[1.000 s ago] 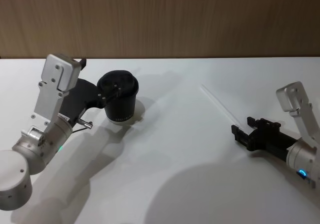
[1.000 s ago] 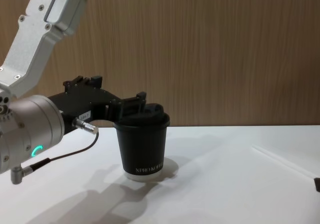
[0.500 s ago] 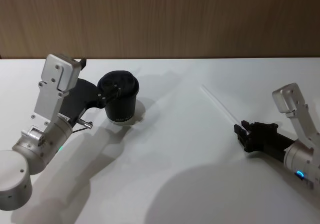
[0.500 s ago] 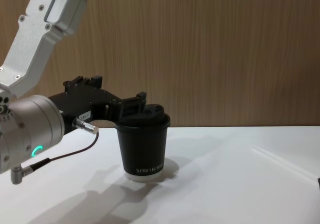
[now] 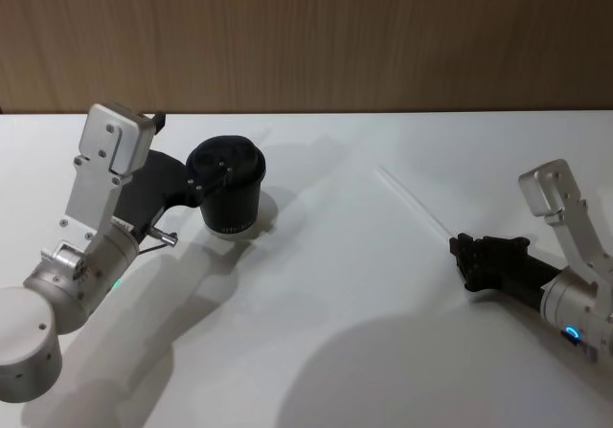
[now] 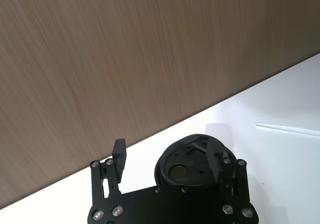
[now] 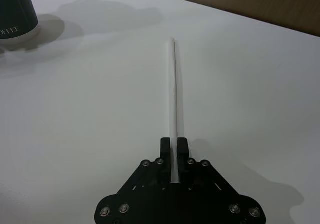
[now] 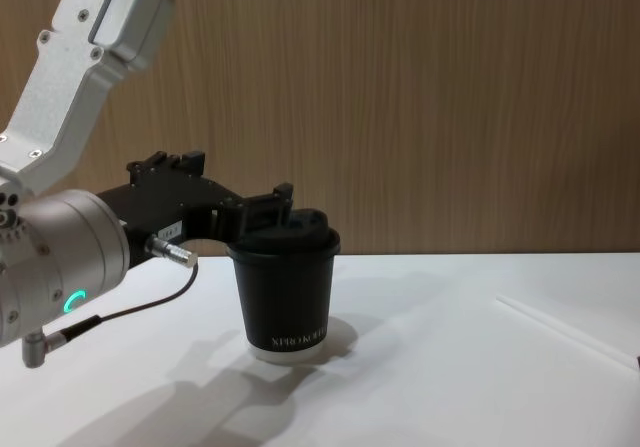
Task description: Pick up the straw with one hand, pass it to the other hand, and insert it into the cup.
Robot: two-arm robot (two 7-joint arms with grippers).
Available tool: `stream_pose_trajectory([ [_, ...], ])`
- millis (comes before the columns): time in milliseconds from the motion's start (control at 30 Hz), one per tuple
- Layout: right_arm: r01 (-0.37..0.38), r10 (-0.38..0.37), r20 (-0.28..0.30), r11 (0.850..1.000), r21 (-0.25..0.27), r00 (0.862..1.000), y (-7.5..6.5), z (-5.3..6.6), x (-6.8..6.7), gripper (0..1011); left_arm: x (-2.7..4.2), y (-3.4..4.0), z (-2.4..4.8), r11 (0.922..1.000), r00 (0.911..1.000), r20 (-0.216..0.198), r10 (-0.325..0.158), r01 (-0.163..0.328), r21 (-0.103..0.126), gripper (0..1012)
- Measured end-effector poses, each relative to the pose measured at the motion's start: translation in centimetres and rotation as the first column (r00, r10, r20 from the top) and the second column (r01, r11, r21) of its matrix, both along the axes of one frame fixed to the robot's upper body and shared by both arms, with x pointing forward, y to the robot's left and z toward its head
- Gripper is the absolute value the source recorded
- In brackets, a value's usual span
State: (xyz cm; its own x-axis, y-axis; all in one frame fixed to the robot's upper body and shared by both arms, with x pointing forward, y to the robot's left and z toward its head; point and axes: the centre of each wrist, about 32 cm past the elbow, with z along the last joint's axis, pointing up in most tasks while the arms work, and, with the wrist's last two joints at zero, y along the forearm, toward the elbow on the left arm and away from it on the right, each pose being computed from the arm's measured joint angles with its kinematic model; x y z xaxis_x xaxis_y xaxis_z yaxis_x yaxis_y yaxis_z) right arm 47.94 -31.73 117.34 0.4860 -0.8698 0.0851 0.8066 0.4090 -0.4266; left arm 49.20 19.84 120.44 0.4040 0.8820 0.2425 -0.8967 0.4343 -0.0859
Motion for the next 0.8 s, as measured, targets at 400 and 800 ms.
stream_pose_trajectory([
  [400,0.009,-0.009,-0.003,1.000,0.018,1.000,0.20,-0.13,-0.26,34,0.00,0.00,0.00,1.0000,1.0000,0.000,0.000,0.000,0.000,1003],
  [800,0.024,-0.026,0.017,0.995,0.097,1.000,0.37,0.29,-0.57,6,0.00,0.00,0.00,1.0000,1.0000,0.000,0.000,0.000,0.000,1003],
])
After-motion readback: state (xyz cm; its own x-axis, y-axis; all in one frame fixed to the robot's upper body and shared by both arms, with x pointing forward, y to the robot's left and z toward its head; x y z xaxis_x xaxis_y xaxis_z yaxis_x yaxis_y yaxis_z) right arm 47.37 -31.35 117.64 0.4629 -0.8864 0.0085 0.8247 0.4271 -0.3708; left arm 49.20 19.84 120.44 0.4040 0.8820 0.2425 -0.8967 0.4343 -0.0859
